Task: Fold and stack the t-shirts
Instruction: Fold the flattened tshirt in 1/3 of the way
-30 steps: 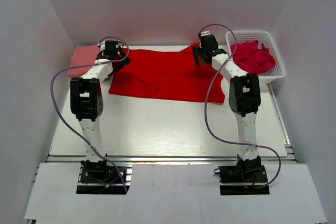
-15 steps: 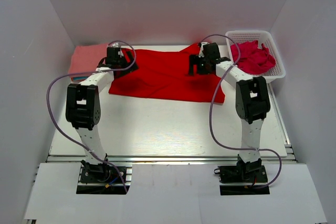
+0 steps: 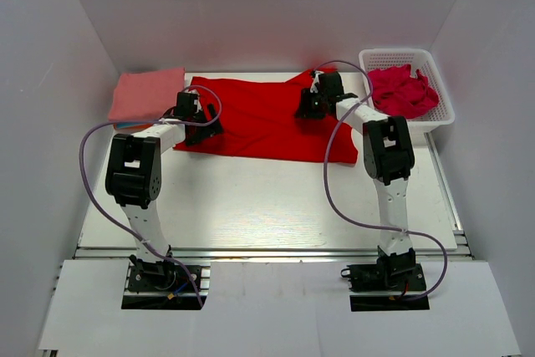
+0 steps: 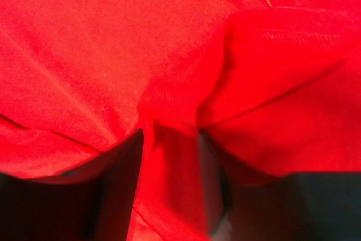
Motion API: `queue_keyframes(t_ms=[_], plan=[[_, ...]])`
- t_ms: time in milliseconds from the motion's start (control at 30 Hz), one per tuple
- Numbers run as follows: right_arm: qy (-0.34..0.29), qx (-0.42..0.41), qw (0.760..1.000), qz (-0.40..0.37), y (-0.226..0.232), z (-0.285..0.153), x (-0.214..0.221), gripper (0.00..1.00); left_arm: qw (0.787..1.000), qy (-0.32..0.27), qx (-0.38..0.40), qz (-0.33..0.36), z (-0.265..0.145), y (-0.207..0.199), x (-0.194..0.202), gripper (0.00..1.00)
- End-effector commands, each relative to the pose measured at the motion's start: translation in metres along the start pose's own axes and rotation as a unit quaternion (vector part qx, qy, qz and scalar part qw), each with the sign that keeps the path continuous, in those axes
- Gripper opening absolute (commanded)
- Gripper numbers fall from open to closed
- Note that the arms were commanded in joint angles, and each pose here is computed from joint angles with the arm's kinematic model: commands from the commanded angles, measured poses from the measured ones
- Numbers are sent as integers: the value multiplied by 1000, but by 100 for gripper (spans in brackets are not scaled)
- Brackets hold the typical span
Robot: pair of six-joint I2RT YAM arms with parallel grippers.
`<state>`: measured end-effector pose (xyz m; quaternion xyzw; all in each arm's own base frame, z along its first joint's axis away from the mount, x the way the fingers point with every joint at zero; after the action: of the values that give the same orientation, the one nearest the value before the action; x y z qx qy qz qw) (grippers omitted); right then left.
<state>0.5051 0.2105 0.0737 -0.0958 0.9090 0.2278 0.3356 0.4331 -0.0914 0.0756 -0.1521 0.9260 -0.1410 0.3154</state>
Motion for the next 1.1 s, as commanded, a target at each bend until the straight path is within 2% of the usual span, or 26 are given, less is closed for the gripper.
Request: queue_keyframes(t_ms=[0, 67, 100, 167, 267, 333, 367, 400, 433, 467, 500, 633, 667, 733, 767, 800, 833, 933, 1000, 1033, 1067], plan=[[-40, -40, 998, 7, 13, 0, -24, 41, 999, -38, -3, 3, -26, -6, -20, 100], [-51, -31, 998, 3, 15, -2, -28, 37, 999, -32, -11, 2, -23, -2, -15, 100], [-59, -27, 998, 4, 14, -3, -32, 30, 999, -32, -11, 2, -23, -2, -15, 100], [-70, -20, 997, 8, 13, -5, -36, 24, 1000, -20, -18, 1, -19, 2, -8, 100], [-100, -27, 995, -2, 17, -4, -52, 24, 1000, -12, -22, 5, -17, 5, -4, 100], [-89, -28, 996, -2, 12, 11, -46, 26, 1000, -12, -22, 5, -17, 5, -4, 100], [-108, -42, 993, -8, 20, 8, -66, 26, 1000, -7, -25, 5, -17, 6, -2, 100], [-84, -41, 996, 0, 12, 27, -51, 26, 999, -4, -32, 5, -18, 8, 0, 100], [-77, -46, 996, 3, 12, 31, -49, 26, 1000, -8, -30, 5, -18, 6, -4, 100], [-94, -57, 994, -2, 16, 36, -65, 26, 999, -6, -41, 1, -19, 12, -4, 100], [-81, -57, 995, 4, 13, 45, -58, 27, 999, -1, -43, 5, -20, 14, -2, 100], [-110, -70, 991, -12, 17, 41, -78, 39, 998, -13, -54, 6, -27, 15, -7, 100], [-114, -74, 991, -23, 18, 39, -80, 56, 998, -12, -55, 10, -30, 15, -8, 100], [-112, -69, 991, -32, 19, 32, -82, 75, 998, -22, -55, 10, -33, 13, -14, 100], [-132, -66, 988, -46, 27, 11, -98, 90, 998, -27, -52, 11, -37, 11, -16, 100], [-117, -56, 991, -45, 21, 12, -84, 90, 998, -36, -54, 11, -41, 10, -20, 100], [-152, -60, 985, -64, 35, -20, -107, 90, 998, -36, -54, 11, -41, 10, -20, 100], [-153, -31, 986, -60, 32, -45, -91, 90, 997, -56, -50, 15, -50, 7, -29, 100], [-198, -25, 977, -76, 41, -81, -103, 90, 996, -78, -44, 15, -59, 1, -40, 100], [-177, -7, 982, -71, 30, -77, -81, 90, 995, -88, -39, 20, -60, -1, -46, 100], [-208, -6, 975, -79, 40, -105, -96, 90, 994, -98, -34, 20, -61, -5, -51, 100]])
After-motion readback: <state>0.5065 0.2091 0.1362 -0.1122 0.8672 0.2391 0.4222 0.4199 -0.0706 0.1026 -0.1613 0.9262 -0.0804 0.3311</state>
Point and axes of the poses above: each gripper's point midway between its finger pads, its own z axis out along the fingers, its own y axis along the line the jaws close on, x = y × z, the point moved 5 cm from there along -z, back along the fingers, and after that the axes turned 2 degrees about -z, right-handed, at the moved point
